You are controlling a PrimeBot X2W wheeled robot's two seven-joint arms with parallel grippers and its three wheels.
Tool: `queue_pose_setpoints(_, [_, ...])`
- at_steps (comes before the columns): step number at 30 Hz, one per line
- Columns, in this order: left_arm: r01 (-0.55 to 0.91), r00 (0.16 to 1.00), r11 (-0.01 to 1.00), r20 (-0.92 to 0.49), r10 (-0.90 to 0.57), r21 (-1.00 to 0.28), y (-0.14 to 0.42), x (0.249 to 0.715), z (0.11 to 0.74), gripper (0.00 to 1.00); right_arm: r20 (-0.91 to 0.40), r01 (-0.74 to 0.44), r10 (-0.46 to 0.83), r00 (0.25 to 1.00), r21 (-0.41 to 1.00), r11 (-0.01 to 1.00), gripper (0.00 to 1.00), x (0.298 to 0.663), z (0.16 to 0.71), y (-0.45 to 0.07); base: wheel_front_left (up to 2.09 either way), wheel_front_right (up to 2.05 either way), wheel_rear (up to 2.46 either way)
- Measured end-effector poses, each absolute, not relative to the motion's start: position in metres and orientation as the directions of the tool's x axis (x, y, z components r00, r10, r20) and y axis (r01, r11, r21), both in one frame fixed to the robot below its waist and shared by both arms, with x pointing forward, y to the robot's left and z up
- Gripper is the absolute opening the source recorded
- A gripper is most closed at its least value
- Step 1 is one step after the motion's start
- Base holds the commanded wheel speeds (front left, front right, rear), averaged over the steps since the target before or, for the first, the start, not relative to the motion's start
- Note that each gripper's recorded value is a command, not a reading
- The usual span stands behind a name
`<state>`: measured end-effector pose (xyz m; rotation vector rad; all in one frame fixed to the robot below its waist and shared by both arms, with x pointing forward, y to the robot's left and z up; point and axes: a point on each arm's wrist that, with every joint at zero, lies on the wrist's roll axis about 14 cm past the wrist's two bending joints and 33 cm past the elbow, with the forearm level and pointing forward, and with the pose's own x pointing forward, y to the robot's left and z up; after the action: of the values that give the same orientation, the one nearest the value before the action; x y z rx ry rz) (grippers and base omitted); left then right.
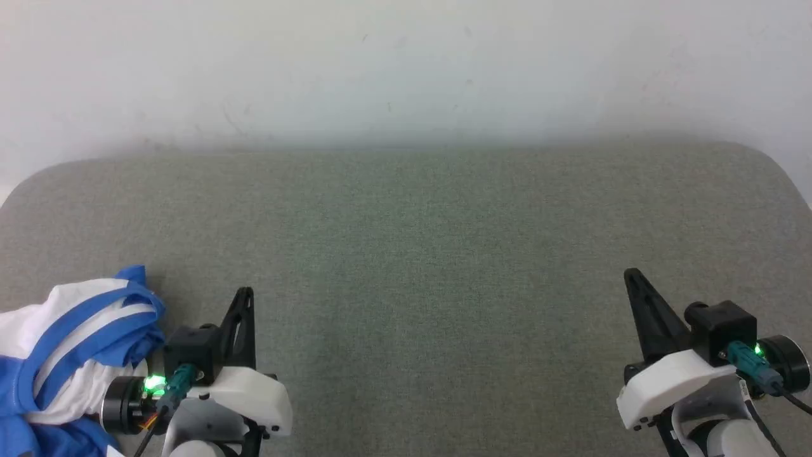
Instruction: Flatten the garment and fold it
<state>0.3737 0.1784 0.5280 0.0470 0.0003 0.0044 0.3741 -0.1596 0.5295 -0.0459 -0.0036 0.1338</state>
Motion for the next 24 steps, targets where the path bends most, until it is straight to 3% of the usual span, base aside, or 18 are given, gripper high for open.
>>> queue_pose_setpoints(23, [-0.004,1.000,0.999,0.000,0.004,0.047,0.1784,0.3737,0.5280,0.00,-0.001,-0.133,0.133,0.991,-0.046,0.990,0.00,0.3738,0.5291,-0.1596,0.00,0.00,0.00])
queue_pose_setpoints(24, [-0.004,1.000,0.999,0.000,0.004,0.047,0.1784,0.3737,0.5280,1.00,-0.001,-0.133,0.133,0.991,-0.046,0.990,1.00,0.3738,0.5291,-0.1596,0.00,0.00,0.00])
